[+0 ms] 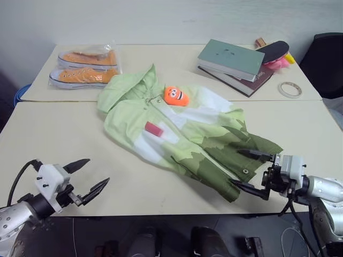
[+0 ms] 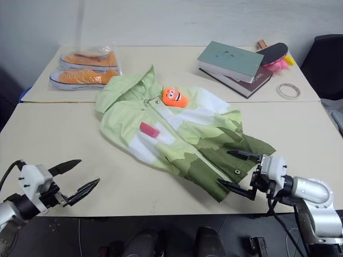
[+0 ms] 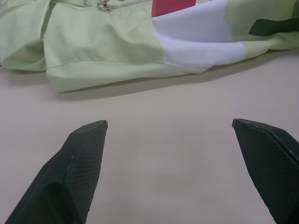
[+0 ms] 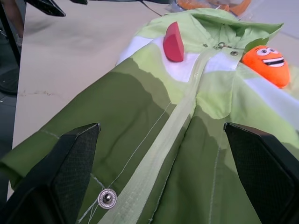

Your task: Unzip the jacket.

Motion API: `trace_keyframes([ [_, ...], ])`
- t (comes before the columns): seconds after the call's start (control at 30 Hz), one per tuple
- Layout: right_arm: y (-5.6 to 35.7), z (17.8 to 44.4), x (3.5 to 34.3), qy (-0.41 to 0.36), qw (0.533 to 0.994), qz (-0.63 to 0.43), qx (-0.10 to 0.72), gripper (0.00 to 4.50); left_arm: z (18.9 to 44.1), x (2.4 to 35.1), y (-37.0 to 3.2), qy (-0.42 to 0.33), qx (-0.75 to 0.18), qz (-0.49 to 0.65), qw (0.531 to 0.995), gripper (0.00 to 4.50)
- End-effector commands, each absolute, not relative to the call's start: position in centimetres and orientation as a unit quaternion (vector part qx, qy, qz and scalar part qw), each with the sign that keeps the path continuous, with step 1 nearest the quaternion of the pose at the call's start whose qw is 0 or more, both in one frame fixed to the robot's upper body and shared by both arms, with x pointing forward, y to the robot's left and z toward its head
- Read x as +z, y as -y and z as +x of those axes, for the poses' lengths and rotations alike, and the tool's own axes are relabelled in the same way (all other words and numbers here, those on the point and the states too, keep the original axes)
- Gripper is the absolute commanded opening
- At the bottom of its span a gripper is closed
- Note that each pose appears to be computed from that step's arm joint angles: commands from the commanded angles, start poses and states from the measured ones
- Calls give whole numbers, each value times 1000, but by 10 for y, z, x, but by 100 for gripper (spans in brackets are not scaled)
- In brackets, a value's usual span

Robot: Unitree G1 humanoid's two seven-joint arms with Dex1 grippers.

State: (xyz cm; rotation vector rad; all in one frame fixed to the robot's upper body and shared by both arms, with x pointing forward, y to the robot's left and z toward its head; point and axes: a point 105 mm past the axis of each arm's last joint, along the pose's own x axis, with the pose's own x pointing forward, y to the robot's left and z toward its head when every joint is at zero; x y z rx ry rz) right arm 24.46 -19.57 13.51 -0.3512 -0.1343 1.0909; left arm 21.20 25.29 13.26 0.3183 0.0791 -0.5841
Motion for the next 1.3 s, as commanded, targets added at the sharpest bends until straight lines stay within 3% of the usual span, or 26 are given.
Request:
trace_keyframes([
  [0.03,201,246,138,78,839,-177,508,446,214,141,-255,-17,-272,171,947,450],
  [0.3,200,246,141,95,846,-164,498,446,215,141,-243,-21,-315,127,940,450],
  [0.43,185,244,158,136,840,-155,501,446,215,157,-229,-28,-376,55,925,450],
  [0.57,161,250,194,207,841,-116,486,446,244,171,-213,4,-398,73,914,450],
  [0.7,149,250,204,225,836,-107,489,446,281,170,-196,-4,-411,55,910,450],
  [0.83,146,252,205,228,842,-112,476,446,349,175,-153,-14,-401,65,914,450],
  [0.9,148,253,203,226,847,-113,469,446,365,182,-137,-7,-401,44,915,450],
  [1.1,157,248,190,210,863,-104,448,446,367,162,-105,-37,-448,37,892,450],
  [1.3,159,243,181,204,869,-99,440,446,374,152,-110,-45,-414,101,903,450],
])
